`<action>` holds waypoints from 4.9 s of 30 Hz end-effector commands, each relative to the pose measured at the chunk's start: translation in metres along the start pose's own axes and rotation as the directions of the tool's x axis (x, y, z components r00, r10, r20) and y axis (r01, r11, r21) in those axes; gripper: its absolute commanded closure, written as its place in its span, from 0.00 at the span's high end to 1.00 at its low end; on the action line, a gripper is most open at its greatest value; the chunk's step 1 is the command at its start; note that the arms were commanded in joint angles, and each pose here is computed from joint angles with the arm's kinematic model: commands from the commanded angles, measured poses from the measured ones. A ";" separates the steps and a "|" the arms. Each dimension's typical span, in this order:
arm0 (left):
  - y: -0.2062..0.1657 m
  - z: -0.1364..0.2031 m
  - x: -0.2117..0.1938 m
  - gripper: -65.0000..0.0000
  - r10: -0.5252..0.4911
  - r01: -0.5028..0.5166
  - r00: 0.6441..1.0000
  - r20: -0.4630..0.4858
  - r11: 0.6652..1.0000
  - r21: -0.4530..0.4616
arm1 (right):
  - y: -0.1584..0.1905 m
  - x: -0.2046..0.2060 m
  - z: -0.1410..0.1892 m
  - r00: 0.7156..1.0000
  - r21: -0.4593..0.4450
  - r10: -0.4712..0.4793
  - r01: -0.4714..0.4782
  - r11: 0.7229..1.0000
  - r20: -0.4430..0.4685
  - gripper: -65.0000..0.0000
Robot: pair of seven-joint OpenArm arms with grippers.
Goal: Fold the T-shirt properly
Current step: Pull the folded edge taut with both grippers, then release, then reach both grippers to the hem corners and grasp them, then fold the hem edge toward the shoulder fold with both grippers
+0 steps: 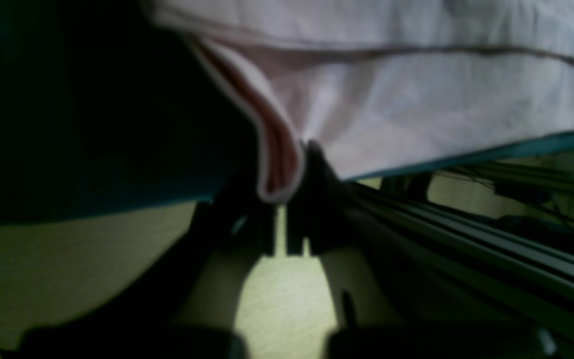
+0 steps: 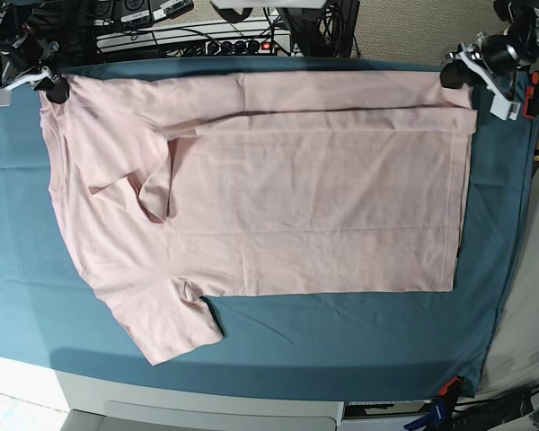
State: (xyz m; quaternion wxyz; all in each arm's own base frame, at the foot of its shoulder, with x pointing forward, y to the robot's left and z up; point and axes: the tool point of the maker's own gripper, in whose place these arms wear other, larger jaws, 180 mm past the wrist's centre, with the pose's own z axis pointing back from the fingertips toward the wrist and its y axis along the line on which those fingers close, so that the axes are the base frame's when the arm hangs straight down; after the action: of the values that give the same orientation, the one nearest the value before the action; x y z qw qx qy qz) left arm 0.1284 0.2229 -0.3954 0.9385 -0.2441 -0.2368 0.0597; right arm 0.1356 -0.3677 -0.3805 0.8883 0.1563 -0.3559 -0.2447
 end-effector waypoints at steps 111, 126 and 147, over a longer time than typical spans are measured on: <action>0.004 -0.134 0.331 0.00 -0.052 0.044 0.984 0.168 0.998 0.053 | 0.137 0.297 -0.164 0.811 -0.321 0.493 -0.398 0.860 0.315 0.46; -0.005 -0.134 0.331 0.00 -0.038 0.039 0.984 0.172 0.999 0.001 | 0.106 0.214 -0.224 0.945 -0.204 0.306 -0.279 0.938 0.112 0.50; -0.008 -0.134 0.331 0.00 -0.054 0.057 0.983 0.173 0.998 -0.012 | 0.134 0.208 -0.232 0.937 -0.103 0.317 -0.305 0.947 0.146 0.00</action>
State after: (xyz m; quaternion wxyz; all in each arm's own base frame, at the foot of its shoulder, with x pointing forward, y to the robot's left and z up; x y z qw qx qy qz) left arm 0.4644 0.2269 -0.3842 0.9265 -0.2364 -0.2876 0.0545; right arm 0.4653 -0.3337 -0.3851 0.8974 0.0515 -0.4187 -0.1294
